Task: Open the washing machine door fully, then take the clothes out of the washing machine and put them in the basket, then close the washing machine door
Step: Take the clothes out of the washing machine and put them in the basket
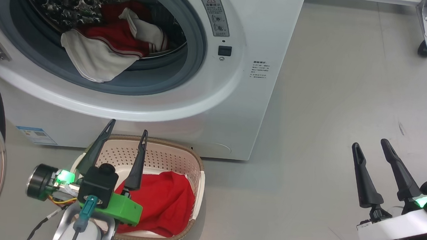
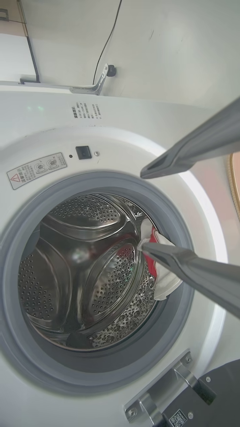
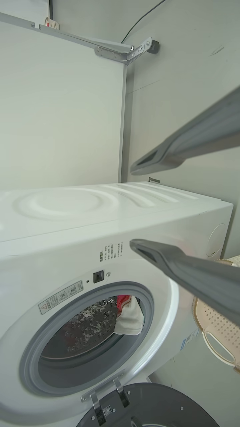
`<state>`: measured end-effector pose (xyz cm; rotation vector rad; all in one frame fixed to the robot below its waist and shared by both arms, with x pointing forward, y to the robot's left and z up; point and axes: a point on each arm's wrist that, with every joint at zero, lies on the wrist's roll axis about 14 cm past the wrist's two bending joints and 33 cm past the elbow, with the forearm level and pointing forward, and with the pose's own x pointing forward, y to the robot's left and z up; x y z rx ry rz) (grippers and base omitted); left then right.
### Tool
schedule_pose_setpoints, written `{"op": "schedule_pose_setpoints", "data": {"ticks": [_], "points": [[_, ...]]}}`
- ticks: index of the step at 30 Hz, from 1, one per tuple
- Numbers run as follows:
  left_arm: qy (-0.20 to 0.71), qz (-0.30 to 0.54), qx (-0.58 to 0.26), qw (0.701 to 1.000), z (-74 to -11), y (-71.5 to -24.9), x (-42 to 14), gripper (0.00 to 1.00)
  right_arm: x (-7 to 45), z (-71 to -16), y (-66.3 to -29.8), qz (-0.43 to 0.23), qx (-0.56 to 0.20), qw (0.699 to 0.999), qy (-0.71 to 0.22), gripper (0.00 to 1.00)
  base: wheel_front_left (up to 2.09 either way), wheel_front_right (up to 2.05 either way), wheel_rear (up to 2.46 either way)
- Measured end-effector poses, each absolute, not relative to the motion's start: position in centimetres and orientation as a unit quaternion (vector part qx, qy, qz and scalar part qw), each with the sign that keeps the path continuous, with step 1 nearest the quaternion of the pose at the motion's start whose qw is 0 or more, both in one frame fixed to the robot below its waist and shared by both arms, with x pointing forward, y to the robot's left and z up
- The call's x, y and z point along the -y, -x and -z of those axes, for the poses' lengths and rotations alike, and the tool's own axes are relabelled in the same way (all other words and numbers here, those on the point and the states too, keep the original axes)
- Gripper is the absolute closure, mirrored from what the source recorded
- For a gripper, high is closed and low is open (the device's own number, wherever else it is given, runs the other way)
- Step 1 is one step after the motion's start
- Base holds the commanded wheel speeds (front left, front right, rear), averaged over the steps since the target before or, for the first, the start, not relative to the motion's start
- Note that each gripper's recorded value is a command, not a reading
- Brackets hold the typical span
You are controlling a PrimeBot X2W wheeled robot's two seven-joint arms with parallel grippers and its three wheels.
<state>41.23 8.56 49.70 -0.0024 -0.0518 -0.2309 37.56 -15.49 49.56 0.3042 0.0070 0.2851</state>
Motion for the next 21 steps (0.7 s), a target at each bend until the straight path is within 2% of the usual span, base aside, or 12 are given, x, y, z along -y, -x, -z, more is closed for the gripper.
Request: {"op": "schedule_pose_setpoints", "data": {"ticks": [11,21], "points": [[0.008,0.106,0.017,0.994,-48.8,-42.0,-8.8,0.00,15.7,-48.7,-37.8,-0.141,-0.016,0.979,-0.149,0.00,0.00,0.00,0.00],[0.002,0.062,-0.065,0.996,-45.0,-45.5,-11.7,0.00,16.7,-46.7,-38.2,-0.127,-0.048,0.979,-0.154,0.00,0.00,0.00,0.00]]}}
